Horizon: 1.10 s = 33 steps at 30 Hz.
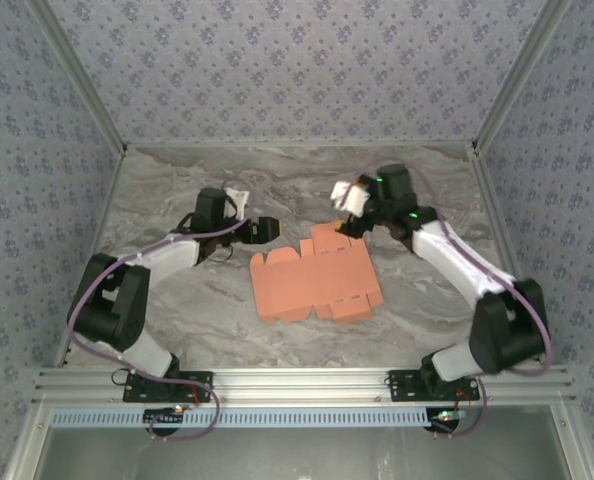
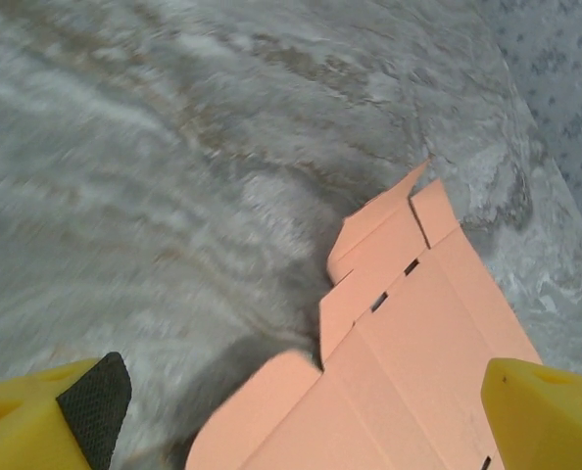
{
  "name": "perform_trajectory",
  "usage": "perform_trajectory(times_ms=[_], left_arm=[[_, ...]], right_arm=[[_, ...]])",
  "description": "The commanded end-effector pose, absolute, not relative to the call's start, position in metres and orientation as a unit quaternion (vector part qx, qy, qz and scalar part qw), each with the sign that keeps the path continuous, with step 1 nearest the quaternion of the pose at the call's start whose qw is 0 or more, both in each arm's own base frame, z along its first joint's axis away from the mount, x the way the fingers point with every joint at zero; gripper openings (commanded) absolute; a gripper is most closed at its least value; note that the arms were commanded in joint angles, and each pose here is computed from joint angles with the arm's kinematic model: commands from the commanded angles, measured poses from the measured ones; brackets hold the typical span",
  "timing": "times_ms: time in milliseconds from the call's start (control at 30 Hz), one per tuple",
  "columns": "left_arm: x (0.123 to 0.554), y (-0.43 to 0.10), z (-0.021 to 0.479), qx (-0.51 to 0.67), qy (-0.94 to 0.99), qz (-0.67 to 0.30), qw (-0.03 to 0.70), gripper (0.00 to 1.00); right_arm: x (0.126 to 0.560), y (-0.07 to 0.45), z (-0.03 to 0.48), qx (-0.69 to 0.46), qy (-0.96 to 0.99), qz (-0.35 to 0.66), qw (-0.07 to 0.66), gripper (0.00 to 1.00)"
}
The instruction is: Fold the paper box
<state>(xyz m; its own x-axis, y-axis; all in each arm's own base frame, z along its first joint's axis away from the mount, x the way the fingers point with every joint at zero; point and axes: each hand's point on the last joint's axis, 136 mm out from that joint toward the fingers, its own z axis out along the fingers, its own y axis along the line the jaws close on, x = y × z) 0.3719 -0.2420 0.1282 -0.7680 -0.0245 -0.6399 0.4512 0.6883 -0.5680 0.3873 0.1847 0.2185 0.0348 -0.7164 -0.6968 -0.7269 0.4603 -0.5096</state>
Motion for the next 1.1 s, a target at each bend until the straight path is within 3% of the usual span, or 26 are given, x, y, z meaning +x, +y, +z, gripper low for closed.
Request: perform_trajectory(times_ms=[0, 100, 167, 400, 467, 567, 733, 833, 967, 1067], left_arm=[[0.389, -0.271, 0.148, 0.213, 0.833, -0.376, 0.346, 0.95], [0.391, -0.304, 0.15, 0.3, 0.796, -0.399, 0.342, 0.92], [0.384, -0.327, 0.142, 0.376, 0.771, -0.391, 0.334, 0.91], [0.407, -0.368, 0.102, 0.473, 0.776, -0.318, 0.27, 0.9], [0.413, -0.375, 0.093, 0.476, 0.778, -0.324, 0.25, 0.87], [0.403, -0.387, 0.086, 0.494, 0.764, -0.36, 0.207, 0.72], [0.383, -0.395, 0.064, 0.508, 0.762, -0.368, 0.16, 0.7], [0.386, -0.4, 0.066, 0.506, 0.76, -0.376, 0.16, 0.51], [0.386, -0.399, 0.067, 0.507, 0.761, -0.372, 0.159, 0.35], [0.387, -0.399, 0.072, 0.511, 0.758, -0.371, 0.164, 0.14]], right_arm=[[0.398, 0.147, 0.267, -0.247, 0.766, 0.101, 0.584, 1.0], [0.392, 0.076, 0.257, -0.007, 0.828, 0.075, 0.555, 1.0], [0.376, 0.052, 0.248, 0.081, 0.854, 0.102, 0.504, 1.0], [0.351, 0.05, 0.228, 0.122, 0.858, 0.183, 0.465, 1.0], [0.348, 0.053, 0.23, 0.118, 0.856, 0.204, 0.46, 1.0], [0.344, 0.052, 0.232, 0.114, 0.858, 0.218, 0.451, 1.0], [0.341, 0.057, 0.235, 0.101, 0.855, 0.248, 0.444, 1.0], [0.342, 0.06, 0.234, 0.099, 0.852, 0.259, 0.445, 1.0], [0.345, 0.062, 0.234, 0.101, 0.85, 0.27, 0.442, 1.0], [0.344, 0.062, 0.232, 0.104, 0.851, 0.27, 0.438, 1.0]])
